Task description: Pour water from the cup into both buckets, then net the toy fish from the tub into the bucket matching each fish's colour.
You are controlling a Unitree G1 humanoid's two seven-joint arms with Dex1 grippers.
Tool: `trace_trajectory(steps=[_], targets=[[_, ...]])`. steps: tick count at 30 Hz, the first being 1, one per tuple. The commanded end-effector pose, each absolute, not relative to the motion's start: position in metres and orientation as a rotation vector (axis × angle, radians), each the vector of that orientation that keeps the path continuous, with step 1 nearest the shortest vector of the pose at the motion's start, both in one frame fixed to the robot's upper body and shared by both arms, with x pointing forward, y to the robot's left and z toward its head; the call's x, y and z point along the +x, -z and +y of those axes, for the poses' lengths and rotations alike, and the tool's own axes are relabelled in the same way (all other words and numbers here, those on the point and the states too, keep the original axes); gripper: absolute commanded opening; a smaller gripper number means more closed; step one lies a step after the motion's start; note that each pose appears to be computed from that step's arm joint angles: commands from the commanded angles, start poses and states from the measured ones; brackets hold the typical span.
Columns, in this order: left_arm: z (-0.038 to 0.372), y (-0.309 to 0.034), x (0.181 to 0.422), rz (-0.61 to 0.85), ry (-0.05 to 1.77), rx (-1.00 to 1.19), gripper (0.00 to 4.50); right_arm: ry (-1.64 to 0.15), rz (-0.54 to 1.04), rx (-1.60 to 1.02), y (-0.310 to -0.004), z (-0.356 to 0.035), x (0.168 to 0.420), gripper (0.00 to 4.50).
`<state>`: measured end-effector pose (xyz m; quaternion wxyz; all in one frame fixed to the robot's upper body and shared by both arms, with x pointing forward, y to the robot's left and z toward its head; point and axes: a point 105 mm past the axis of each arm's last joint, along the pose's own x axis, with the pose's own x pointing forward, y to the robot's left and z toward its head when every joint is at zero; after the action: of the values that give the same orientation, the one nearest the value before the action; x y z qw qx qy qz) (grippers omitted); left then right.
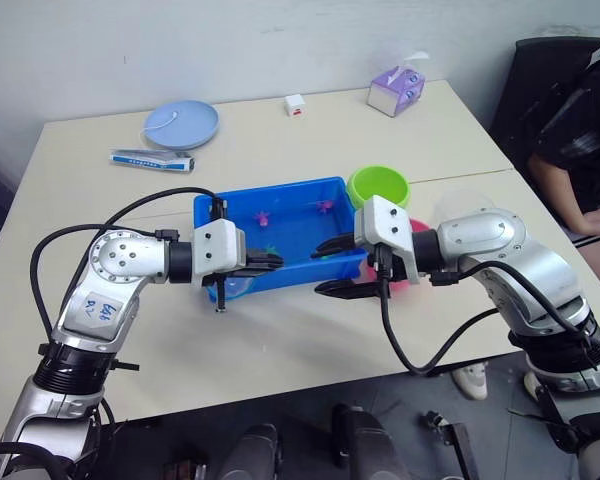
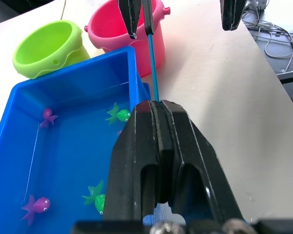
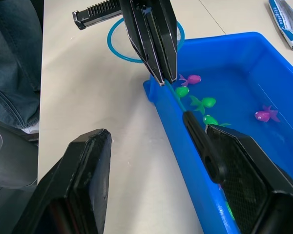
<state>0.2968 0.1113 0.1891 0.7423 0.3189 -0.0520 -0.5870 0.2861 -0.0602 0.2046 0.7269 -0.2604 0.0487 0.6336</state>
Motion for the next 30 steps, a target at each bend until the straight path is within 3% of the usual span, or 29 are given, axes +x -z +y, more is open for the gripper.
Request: trace_trajectory(steps=[1,5,6,8,12,14,23,30], targets=[[0.1095,-0.1936,0.2937,-0.142,1.289,0.706,0.02,-1.410,0.029,-0.589,-0.2200,-0.0547,0.2801,4.34],[0.1094,-0.1931,0.2939,-0.139,1.289,0.706,0.02,-1.414,0.027,-0.587,-0.2206,-0.0543,0.2786,4.34],[0.1093,-0.1931,0.2939,-0.139,1.289,0.706,0.00,-1.414,0.027,-0.586,-0.2208,-0.0542,0.2786,4.07],[0.1088,-0.1931,0.2942,-0.139,1.288,0.704,0.00,-1.414,0.026,-0.584,-0.2209,-0.0543,0.2785,3.44],[0.1089,-0.1933,0.2944,-0.139,1.287,0.704,0.00,-1.414,0.026,-0.583,-0.2210,-0.0540,0.2783,1.46],[0.1087,-0.1935,0.2944,-0.140,1.286,0.704,0.00,-1.413,0.026,-0.584,-0.2210,-0.0541,0.2786,0.73],[0.1066,-0.1936,0.2944,-0.141,1.283,0.697,0.00,-1.414,0.029,-0.590,-0.2207,-0.0540,0.2785,0.76],[0.1055,-0.1967,0.2964,-0.152,1.267,0.690,2.57,-1.414,0.030,-0.590,-0.2201,-0.0534,0.2786,0.76]])
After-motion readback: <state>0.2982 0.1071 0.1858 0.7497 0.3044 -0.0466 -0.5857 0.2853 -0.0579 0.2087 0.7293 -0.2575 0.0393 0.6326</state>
